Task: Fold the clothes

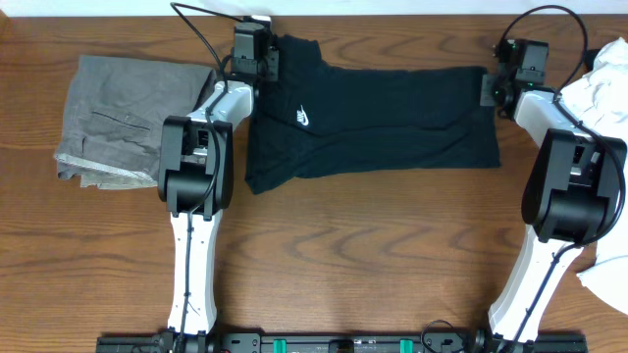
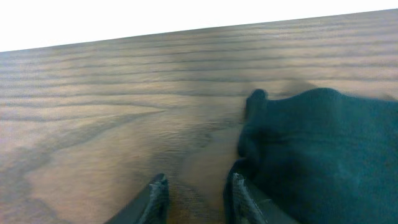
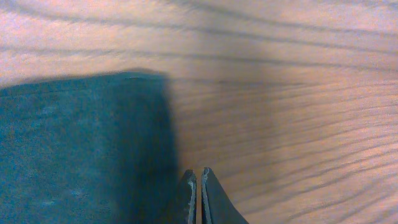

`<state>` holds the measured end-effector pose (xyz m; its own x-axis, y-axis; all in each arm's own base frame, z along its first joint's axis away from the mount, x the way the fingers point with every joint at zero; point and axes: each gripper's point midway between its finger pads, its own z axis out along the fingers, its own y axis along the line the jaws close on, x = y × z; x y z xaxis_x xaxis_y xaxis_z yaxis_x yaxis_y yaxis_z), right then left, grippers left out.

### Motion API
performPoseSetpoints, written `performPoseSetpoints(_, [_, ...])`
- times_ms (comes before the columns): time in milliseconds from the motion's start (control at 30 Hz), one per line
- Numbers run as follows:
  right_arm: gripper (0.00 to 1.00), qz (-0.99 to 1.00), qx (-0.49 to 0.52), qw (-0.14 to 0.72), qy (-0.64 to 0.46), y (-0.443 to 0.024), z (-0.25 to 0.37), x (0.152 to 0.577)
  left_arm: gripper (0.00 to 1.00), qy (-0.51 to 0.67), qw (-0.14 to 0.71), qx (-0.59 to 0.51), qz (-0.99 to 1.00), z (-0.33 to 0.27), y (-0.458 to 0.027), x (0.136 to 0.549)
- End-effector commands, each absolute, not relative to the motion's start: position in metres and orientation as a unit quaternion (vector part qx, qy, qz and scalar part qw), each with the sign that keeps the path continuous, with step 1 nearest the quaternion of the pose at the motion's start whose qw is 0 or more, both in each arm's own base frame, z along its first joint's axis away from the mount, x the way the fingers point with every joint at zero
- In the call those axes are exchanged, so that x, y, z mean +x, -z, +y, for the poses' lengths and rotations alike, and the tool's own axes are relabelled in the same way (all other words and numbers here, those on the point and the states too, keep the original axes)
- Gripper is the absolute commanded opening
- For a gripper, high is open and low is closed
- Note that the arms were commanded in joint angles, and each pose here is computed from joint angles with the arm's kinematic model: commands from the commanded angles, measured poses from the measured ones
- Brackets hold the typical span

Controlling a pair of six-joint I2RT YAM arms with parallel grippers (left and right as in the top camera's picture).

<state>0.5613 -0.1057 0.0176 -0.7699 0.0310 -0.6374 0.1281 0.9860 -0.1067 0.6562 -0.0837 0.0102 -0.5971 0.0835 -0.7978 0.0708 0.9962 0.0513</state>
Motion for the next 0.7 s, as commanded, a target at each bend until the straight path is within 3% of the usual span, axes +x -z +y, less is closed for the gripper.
performPoseSetpoints(0, [0.07,0.937,0.048,0.337,0.082,-0.011,-0.12,0.561,0.5,-0.021,0.468,0.039,0.882,-0.079,-0.047,0.658])
performPoseSetpoints(67, [0.1,0.934,0.037,0.347,0.077,-0.02,-0.117,0.565,0.51,-0.018,0.488,0.038,0.872,-0.081,-0.076,0.661])
performPoseSetpoints(233, [0.12,0.937,-0.003,0.344,0.061,-0.048,-0.095,0.573,0.66,0.008,0.519,0.001,0.855,-0.082,-0.156,0.65])
performPoseSetpoints(300, [0.11,0.94,-0.029,0.336,0.045,-0.055,-0.077,0.574,0.65,0.024,0.503,-0.025,0.864,-0.081,-0.172,0.637])
performPoseSetpoints(433, [0.02,0.945,-0.055,0.321,0.029,-0.054,-0.048,0.572,0.28,0.052,0.427,-0.018,0.903,-0.088,-0.164,0.601])
performPoseSetpoints(500, [0.01,0.947,-0.061,0.314,0.025,-0.048,-0.04,0.571,0.23,0.069,0.376,-0.007,0.924,-0.095,-0.145,0.583])
performPoseSetpoints(667, [0.01,0.952,-0.063,0.299,0.022,-0.029,-0.038,0.569,0.22,0.077,0.297,-0.001,0.952,-0.099,-0.098,0.558])
